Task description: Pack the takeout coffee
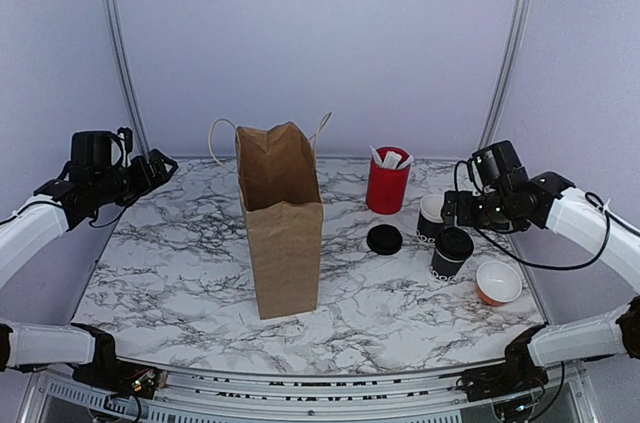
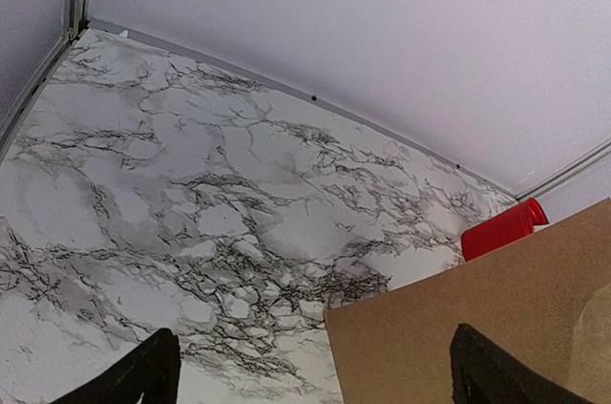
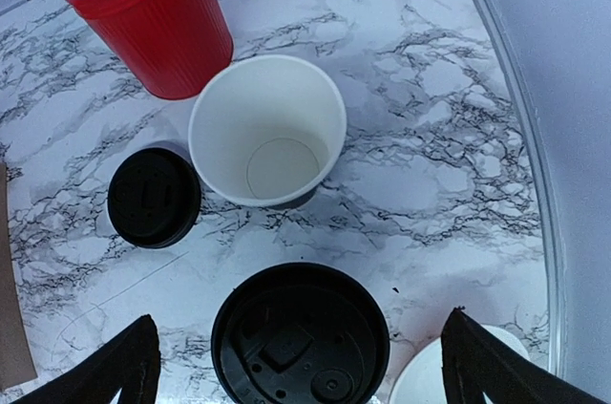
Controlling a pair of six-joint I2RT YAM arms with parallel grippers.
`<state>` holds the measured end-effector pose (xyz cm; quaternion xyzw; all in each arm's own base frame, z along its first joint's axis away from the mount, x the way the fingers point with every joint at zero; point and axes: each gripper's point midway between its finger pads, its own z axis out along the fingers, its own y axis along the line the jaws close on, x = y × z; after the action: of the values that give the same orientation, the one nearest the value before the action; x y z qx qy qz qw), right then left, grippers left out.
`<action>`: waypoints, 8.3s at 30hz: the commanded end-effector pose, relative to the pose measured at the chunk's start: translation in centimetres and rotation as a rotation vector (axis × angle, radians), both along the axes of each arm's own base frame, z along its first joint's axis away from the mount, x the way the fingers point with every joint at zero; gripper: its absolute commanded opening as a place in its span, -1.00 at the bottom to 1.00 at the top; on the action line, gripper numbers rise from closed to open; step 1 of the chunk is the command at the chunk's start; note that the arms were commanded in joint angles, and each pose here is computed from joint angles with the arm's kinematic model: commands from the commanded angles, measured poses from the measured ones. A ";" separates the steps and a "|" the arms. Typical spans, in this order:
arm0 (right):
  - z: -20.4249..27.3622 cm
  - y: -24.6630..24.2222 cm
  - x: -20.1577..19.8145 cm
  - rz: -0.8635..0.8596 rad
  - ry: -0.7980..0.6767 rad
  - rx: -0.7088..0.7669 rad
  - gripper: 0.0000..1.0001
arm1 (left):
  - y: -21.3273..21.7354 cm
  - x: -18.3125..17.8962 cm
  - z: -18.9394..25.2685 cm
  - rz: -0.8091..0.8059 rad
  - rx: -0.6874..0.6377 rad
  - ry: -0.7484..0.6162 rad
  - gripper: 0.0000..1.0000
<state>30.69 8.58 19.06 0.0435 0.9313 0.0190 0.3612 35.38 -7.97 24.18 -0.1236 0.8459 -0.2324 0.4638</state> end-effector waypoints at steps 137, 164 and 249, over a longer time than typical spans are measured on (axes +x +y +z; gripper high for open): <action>34.6 23.2 -4.4 0.708 -0.693 0.300 0.30 | -9.3 -4.9 14.8 -0.412 -0.308 -0.307 0.98; 24.9 35.3 -3.6 0.836 -0.484 0.144 0.32 | -14.8 -5.8 15.6 -0.561 -0.248 -0.313 -0.15; 2.2 36.8 -4.9 0.890 0.197 -0.090 0.19 | -16.0 -14.0 13.2 -0.387 -0.231 -0.398 -1.00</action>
<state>26.29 45.51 22.03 -0.3695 0.8877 0.1378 0.2376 21.49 -24.02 36.59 0.0326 0.7272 -0.4247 0.5383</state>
